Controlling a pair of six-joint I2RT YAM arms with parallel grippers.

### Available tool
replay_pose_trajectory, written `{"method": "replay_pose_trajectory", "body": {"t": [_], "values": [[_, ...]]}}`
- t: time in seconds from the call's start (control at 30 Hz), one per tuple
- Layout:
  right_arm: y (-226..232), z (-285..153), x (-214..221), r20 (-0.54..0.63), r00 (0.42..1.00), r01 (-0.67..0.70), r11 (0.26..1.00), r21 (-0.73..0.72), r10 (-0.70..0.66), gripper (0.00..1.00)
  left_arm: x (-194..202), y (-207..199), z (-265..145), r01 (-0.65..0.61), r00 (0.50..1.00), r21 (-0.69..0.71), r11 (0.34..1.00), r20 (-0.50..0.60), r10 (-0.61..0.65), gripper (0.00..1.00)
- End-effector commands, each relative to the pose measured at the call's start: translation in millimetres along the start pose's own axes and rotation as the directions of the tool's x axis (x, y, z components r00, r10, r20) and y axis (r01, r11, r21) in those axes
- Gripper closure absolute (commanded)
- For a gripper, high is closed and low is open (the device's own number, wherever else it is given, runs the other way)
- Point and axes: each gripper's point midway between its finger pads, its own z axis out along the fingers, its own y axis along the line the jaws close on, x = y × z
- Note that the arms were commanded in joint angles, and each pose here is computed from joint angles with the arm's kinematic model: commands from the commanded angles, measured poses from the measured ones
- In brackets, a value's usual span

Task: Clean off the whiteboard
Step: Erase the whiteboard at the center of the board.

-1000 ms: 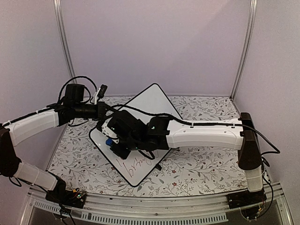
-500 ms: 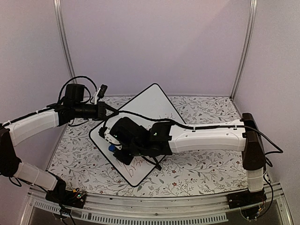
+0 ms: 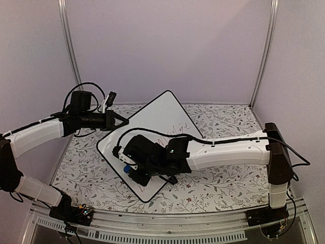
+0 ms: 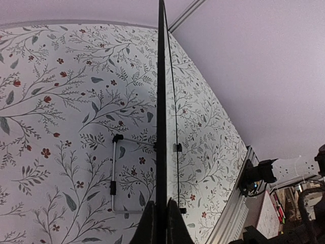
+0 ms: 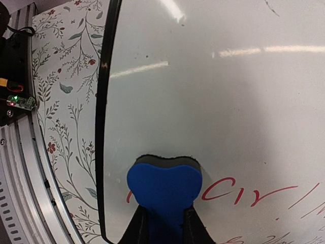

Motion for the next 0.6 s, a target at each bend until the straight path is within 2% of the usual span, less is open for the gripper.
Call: {"method": "replay_pose_trajectory", "body": {"t": [0.0, 0.17, 0.4, 0.57], "values": [[0.0, 2.1, 32.4, -0.108, 0.994, 0.003, 1.000, -0.008, -0.004, 0.96, -1.4, -7.0, 3.1, -0.024, 1.000, 0.022, 0.999, -0.003, 0.024, 1.00], [-1.9, -4.6, 16.7, -0.067, 0.998, 0.009, 1.000, 0.005, -0.009, 0.96, -1.3, -7.2, 2.9, -0.024, 1.000, 0.022, 0.999, -0.003, 0.024, 1.00], [-7.1, -29.9, -37.5, 0.077, 0.996, 0.033, 0.999, 0.030, -0.035, 0.96, -1.7, -7.3, 2.7, -0.025, 1.000, 0.020, 0.999, -0.001, 0.025, 1.00], [-6.9, -36.4, -59.4, 0.124, 0.991, 0.042, 0.999, 0.030, -0.046, 0.96, -1.5, -7.1, 2.9, -0.026, 1.000, 0.019, 0.999, -0.002, 0.026, 1.00]]}}
